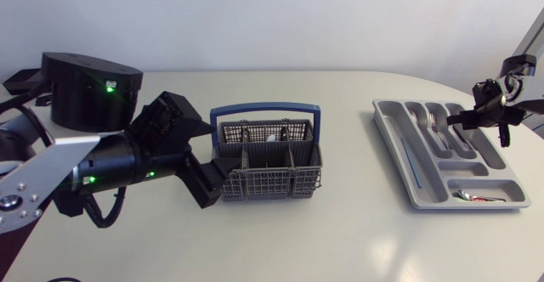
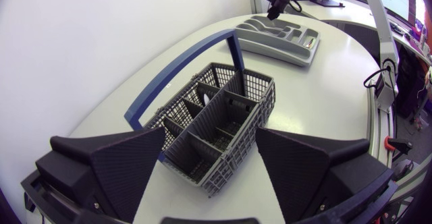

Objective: Sort the cutlery from the basket into the organizer compartments.

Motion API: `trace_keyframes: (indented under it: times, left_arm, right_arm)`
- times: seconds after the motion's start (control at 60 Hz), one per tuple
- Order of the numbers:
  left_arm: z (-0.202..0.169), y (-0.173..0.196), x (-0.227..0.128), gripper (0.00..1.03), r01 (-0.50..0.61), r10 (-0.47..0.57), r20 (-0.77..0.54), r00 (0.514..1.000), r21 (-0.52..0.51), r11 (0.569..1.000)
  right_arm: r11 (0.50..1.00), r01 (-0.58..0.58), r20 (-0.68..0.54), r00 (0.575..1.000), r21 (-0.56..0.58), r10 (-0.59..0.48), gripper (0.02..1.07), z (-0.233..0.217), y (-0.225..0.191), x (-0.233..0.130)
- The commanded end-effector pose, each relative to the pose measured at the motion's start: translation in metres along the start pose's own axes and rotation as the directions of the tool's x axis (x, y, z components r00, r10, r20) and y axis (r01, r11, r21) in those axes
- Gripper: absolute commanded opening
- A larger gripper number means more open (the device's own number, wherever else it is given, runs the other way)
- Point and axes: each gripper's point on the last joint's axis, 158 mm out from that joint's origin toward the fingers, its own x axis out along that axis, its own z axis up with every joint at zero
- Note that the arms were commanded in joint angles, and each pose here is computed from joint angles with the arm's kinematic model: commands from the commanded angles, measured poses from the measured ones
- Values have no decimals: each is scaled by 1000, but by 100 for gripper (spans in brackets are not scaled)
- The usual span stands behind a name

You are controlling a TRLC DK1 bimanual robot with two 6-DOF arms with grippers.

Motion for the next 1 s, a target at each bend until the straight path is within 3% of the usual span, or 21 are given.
trace_keyframes:
  times: [0.0, 0.133, 0.283, 0.417, 0.483, 0.617, 0.667, 0.783, 0.983]
  left_arm:
    - [-12, 6, -5, 92, -22, 22, -21, 1000, 18, 1000]
    - [-23, 9, -11, 92, -33, 34, -36, 999, 29, 999]
    - [-44, 11, -11, 90, -42, 44, -70, 997, 37, 998]
    - [-63, 13, -8, 68, -48, 52, -94, 994, 43, 998]
    - [-67, 13, -6, 58, -50, 54, -93, 994, 45, 998]
    - [-76, 14, 1, 36, -52, 57, -104, 993, 52, 997]
    - [-85, 10, 9, 23, -30, 36, -121, 992, 46, 998]
    - [-97, 2, 25, 4, 9, -1, -143, 990, 57, 998]
    - [-105, -3, 47, 4, 46, -32, -156, 987, 84, 995]
  right_arm:
    - [1000, 0, 63, 998, -15, 1, 42, 17, 9, -36]
    - [997, -50, 125, 991, -61, 58, 43, 24, 43, -82]
    - [976, -157, 203, 961, -150, 186, 43, 28, 117, -146]
    - [938, -260, 235, 920, -230, 313, 41, 24, 189, -193]
    - [919, -309, 238, 900, -247, 366, 30, 24, 218, -210]
    - [883, -377, 232, 866, -281, 444, 18, 22, 259, -230]
    - [856, -425, 221, 841, -293, 493, 9, 21, 279, -240]
    - [796, -517, 188, 788, -315, 586, 8, 20, 318, -257]
    - [680, -673, 103, 685, -291, 722, 8, 20, 360, -272]
